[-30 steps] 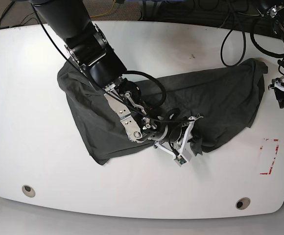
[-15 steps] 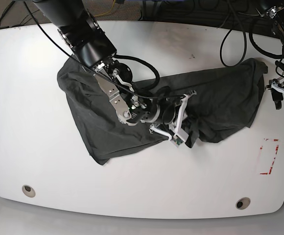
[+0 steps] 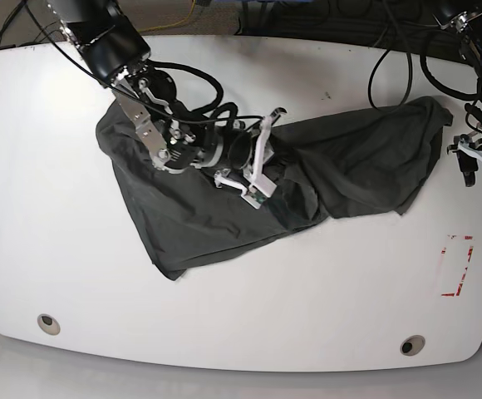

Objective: Layout the t-shirt on the table in an organized manner, then fold the t-shirt properly
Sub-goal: 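Drag the held cloth with the right gripper away from the shirt's middle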

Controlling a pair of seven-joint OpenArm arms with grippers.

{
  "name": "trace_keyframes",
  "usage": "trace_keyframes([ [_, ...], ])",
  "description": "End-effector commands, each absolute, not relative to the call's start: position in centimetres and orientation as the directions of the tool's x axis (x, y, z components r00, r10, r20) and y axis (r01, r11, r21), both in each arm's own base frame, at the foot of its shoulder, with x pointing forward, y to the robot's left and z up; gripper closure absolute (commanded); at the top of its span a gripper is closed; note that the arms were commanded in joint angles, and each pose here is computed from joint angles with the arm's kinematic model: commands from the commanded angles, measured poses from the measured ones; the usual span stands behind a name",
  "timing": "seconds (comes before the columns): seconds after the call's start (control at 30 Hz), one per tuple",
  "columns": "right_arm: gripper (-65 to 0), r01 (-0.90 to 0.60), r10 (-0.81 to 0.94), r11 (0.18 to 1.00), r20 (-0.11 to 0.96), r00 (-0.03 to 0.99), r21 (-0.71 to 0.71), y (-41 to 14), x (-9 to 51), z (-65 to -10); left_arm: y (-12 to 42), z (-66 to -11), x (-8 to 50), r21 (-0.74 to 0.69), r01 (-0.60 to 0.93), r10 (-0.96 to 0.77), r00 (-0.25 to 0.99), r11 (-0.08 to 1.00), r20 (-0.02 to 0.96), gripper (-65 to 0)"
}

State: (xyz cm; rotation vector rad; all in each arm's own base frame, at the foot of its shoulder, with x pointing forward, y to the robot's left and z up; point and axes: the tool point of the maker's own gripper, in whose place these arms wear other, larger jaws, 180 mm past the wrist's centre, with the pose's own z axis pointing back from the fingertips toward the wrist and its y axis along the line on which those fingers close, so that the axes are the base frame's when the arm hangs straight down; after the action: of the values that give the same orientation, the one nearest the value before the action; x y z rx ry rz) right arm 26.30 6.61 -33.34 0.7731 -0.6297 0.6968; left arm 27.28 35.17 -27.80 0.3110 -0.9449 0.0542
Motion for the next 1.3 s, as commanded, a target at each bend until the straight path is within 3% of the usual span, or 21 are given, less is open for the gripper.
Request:
trace_keyframes([
  [0.0, 0.0, -0.773, 0.296, 0.490, 0.757, 0.583, 0.403, 6.1, 25.9, -31.5, 35.5, -26.2, 27.9, 0.256, -0.186, -0.115, 0.550, 0.949, 0.827, -45.0],
  [0.3, 0.0, -0.754, 0.330, 0.482, 0.705, 0.627, 0.446, 3.5, 22.9, -31.9, 34.8, -26.5, 28.2, 0.255, -0.163, -0.126, 0.553, 0.953, 0.824, -45.0],
  [0.77, 0.0, -0.637, 0.350, 0.607, 0.559, 0.752, 0.476, -1.0, 19.9, -35.5, 32.9, -27.8, 28.4, 0.249, -0.098, -0.150, 0.576, 0.963, 0.804, -45.0],
  [1.27, 0.0, -0.564, 0.409, 0.746, 0.425, 0.808, 0.355, -9.2, 19.2, -38.3, 28.9, -30.5, 28.1, 0.227, 0.036, -0.201, 0.619, 0.973, 0.760, -45.1],
])
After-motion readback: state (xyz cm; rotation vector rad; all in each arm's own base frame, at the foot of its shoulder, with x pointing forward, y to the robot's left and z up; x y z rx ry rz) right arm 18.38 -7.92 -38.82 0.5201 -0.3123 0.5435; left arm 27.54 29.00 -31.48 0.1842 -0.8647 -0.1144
